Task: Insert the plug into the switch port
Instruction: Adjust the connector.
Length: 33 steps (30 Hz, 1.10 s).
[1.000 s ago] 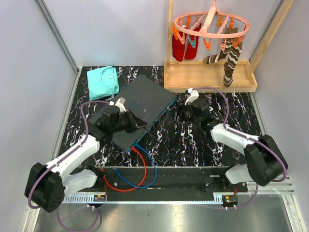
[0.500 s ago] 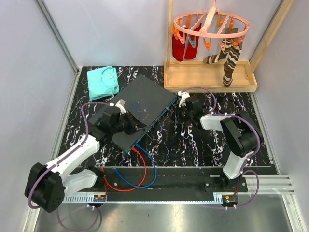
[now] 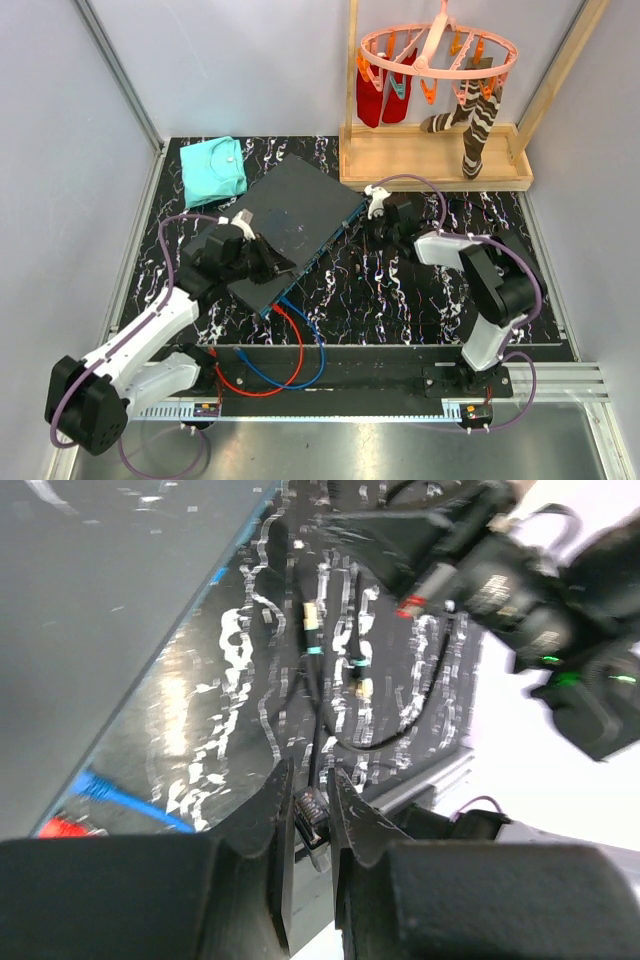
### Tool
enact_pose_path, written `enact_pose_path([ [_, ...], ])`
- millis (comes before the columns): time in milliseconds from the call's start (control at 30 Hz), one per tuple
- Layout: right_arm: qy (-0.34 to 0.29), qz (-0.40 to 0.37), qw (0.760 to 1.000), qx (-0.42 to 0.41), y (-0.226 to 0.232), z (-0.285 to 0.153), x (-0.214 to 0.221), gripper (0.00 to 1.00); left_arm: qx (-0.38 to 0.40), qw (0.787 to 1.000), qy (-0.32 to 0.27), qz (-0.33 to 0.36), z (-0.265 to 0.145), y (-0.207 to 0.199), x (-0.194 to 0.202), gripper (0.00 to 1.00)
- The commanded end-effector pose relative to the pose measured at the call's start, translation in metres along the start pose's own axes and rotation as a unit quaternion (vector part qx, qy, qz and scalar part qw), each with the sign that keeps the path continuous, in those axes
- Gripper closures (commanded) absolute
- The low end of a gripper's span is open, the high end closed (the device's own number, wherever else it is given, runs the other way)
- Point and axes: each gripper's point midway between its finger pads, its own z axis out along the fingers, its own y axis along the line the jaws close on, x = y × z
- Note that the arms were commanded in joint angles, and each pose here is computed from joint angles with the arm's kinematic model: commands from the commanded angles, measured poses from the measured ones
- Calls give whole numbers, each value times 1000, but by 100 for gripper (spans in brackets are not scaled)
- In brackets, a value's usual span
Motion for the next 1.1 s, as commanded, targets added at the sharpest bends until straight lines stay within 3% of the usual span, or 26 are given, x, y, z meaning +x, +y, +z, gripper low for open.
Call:
enact_pose_path([
  [0, -59, -39, 996, -45, 37, -37, -46, 100, -42, 997, -48, 48, -23, 7, -17, 79],
  [33, -60, -49, 996, -47, 44, -46, -48, 100, -45, 996, -57, 52, -27, 5, -21, 70],
  [167, -36, -87, 993, -78, 87, -59, -41, 100, -70, 991, -91, 63, -52, 11, -34, 63],
  [333, 26, -118, 983, -142, 165, -62, 14, 100, -86, 987, -123, 57, -79, 15, -37, 57],
  [367, 34, -124, 982, -138, 171, -60, 23, 100, -101, 986, -124, 51, -83, 23, -34, 44],
  [467, 71, -123, 980, -141, 184, -52, 54, 100, -144, 978, -144, 46, -92, 45, -35, 19],
  [633, 98, -143, 976, -130, 188, -40, 79, 100, -206, 964, -155, 62, -94, 64, -53, 9],
  [800, 119, -144, 975, -121, 186, -26, 94, 100, -241, 949, -189, 75, -90, 66, -105, 1],
  [1067, 116, -176, 973, -96, 194, -12, 101, 100, -287, 935, -195, 71, -54, 96, -192, 1],
])
